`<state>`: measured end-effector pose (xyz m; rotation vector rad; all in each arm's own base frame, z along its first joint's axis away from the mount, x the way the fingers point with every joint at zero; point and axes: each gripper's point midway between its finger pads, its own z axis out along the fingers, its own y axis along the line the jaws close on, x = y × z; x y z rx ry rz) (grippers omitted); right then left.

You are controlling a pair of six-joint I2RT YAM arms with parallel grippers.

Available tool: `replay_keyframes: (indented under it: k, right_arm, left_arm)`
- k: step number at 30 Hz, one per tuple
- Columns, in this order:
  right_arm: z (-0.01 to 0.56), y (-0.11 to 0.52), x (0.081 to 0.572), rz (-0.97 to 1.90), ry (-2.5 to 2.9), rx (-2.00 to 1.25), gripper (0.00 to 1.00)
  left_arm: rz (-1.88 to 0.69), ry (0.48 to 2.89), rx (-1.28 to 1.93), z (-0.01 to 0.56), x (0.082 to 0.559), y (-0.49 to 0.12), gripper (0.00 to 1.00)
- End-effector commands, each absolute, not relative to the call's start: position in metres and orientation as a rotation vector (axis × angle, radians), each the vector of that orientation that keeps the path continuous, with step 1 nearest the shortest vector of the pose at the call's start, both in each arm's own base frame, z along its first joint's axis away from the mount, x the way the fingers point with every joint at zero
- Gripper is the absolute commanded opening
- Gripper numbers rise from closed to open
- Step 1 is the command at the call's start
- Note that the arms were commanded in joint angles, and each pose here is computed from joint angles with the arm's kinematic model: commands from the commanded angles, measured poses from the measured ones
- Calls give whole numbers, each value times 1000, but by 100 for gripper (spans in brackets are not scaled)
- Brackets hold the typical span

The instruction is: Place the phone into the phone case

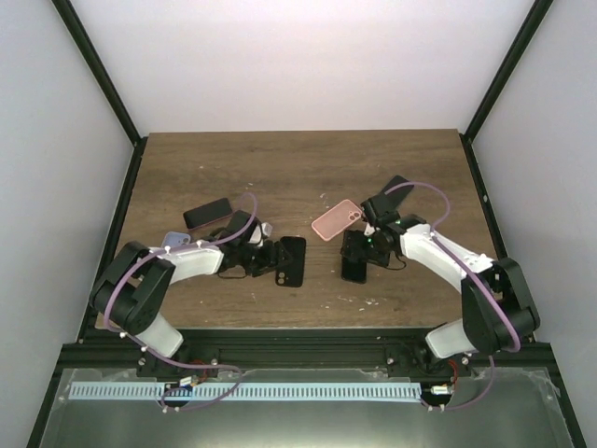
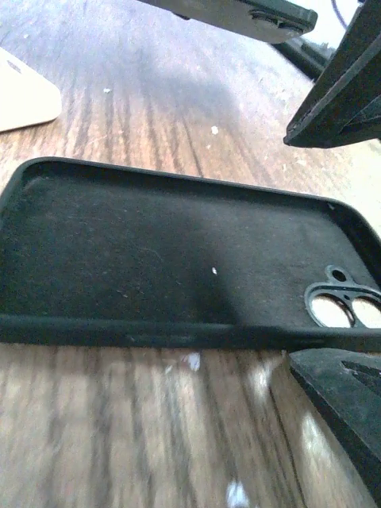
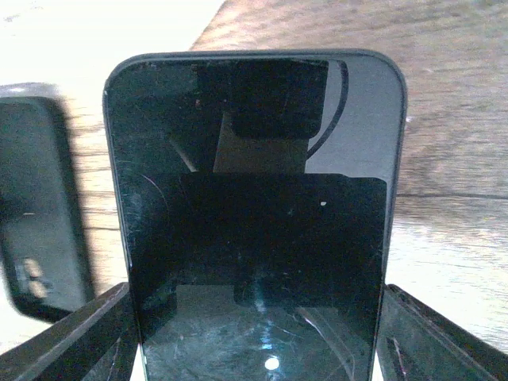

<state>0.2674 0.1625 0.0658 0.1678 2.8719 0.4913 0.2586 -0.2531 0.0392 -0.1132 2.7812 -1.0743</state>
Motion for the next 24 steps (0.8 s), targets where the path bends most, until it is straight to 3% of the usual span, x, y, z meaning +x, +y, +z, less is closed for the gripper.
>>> replay_keyframes:
  k: [1, 7, 10, 14, 16, 21, 24]
  right_arm:
    - [114, 193, 287, 708, 2718, 134, 65]
    - [128, 213, 293, 802, 2669, 108, 63]
    - [131, 225, 296, 812, 2663, 103, 62]
    - [133, 256, 299, 857, 2653, 45, 63]
    - [130, 272, 299, 860, 2662, -11, 62]
    - [119, 311, 297, 844, 2679, -184, 63]
    - [111, 330, 296, 827, 2695, -250, 63]
  left_arm:
    - [-1330, 2719, -124, 50, 247, -277, 70]
    - [-1411, 2720, -110, 57, 231, -287, 70]
    - [-1305, 2687, -148, 66, 240, -265, 84]
    - [-1126, 2633, -212, 84, 255, -227, 90]
    - [-1053, 2600, -229, 96, 260, -210, 99]
    - [-940, 2570, -313, 111, 260, -172, 100]
    - [-1004, 2537, -335, 117, 257, -164, 100]
